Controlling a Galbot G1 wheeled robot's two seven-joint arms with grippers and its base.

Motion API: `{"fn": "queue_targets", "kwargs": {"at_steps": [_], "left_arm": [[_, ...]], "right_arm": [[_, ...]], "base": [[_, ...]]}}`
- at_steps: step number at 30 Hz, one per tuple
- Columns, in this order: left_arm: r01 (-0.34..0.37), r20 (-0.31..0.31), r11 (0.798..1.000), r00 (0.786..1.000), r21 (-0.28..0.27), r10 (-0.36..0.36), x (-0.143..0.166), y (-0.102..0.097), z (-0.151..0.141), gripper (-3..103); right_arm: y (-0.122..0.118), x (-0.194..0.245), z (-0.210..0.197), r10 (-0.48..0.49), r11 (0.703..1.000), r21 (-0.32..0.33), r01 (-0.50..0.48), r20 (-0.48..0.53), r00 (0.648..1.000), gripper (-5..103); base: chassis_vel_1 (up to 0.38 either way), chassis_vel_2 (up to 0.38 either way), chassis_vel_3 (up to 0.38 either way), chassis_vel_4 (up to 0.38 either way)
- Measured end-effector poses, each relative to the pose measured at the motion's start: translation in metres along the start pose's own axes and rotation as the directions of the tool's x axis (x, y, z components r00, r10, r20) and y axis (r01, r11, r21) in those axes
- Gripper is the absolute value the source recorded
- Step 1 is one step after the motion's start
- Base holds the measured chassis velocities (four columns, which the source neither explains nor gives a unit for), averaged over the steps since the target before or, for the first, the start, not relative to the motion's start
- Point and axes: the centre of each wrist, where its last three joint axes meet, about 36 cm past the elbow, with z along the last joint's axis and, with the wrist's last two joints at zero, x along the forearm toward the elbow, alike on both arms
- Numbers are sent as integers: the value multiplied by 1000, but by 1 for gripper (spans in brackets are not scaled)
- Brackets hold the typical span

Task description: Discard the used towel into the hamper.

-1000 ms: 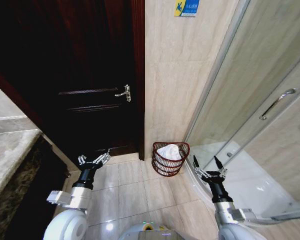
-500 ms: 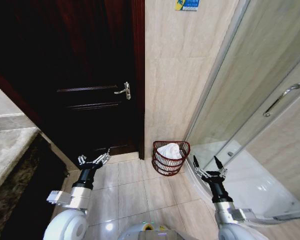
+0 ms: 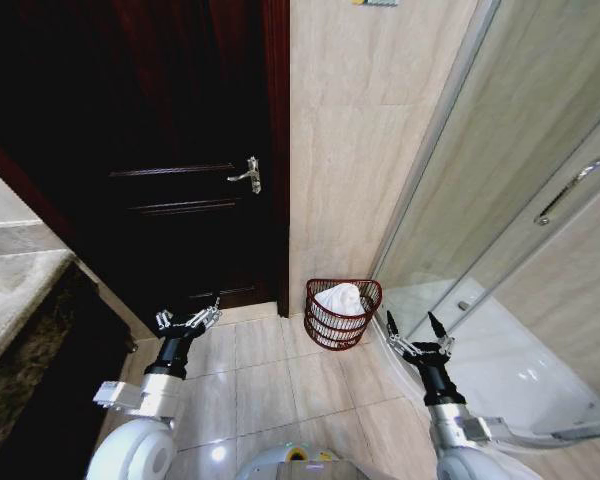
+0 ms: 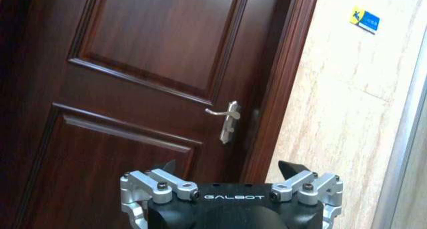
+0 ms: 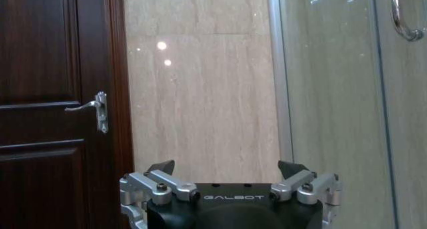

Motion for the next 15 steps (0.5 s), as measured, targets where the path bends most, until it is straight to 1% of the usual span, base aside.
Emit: {"fn": "queue_targets", "kwargs": {"at_steps": [15], "left_arm": [[0,0,1000,1000,0,0,0,0,0,100]], "right_arm": [[0,0,0,0,1000,0,0,0,1000,100]], "base": [[0,0,0,0]]}}
